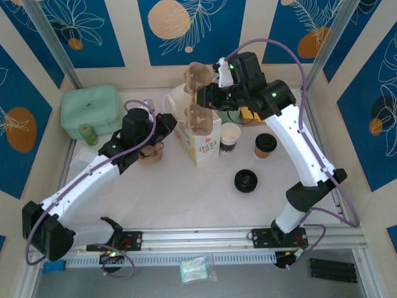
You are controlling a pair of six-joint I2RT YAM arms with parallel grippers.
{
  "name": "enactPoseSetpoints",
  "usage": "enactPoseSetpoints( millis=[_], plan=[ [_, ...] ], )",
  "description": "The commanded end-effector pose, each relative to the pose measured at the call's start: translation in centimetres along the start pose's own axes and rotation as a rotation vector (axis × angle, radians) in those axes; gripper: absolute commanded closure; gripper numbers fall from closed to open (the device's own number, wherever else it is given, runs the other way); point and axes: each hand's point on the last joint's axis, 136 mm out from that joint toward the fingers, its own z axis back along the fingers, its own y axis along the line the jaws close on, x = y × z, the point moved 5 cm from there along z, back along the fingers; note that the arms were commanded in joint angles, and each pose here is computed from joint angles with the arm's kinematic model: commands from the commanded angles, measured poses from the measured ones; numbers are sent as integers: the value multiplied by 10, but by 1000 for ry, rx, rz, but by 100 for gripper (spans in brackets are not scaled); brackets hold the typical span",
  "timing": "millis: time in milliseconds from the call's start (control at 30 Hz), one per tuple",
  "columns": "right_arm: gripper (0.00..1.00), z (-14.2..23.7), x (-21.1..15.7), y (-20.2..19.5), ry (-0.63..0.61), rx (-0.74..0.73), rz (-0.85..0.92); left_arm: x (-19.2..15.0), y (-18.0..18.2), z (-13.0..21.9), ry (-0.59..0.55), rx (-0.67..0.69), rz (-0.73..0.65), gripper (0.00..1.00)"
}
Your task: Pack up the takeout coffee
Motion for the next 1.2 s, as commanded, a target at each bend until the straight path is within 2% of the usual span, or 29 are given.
enactPoseSetpoints(
  millis=[0, 67, 200, 433, 533, 700, 833, 967, 1167],
  plan=[
    [71, -7, 1, 0, 17, -18, 34, -1, -8, 11, -46, -17, 16, 84],
    [71, -12, 3, -3, 22, -31, 40, -3, -10, 14, -49, -26, 17, 84],
    [71, -22, 9, -6, 23, -51, 56, -2, -13, 21, -66, -33, 3, 72],
    [71, -31, 24, -8, 6, -75, 80, 15, -16, 34, -128, 66, -183, 49],
    [71, -32, 31, -10, -8, -80, 85, 27, -12, 32, -138, 95, -218, 45],
    [72, -40, 38, -15, -15, -92, 89, 46, -8, 14, -114, 99, -226, 43],
    [72, -45, 41, -20, -19, -109, 95, 55, -6, -2, -92, 106, -234, 44],
    [71, -49, 43, -24, -22, -127, 112, 55, -4, -12, -65, 109, -239, 50],
    [72, -60, 45, -28, -23, -144, 140, 48, 3, -12, -43, 106, -223, 77]
  ],
)
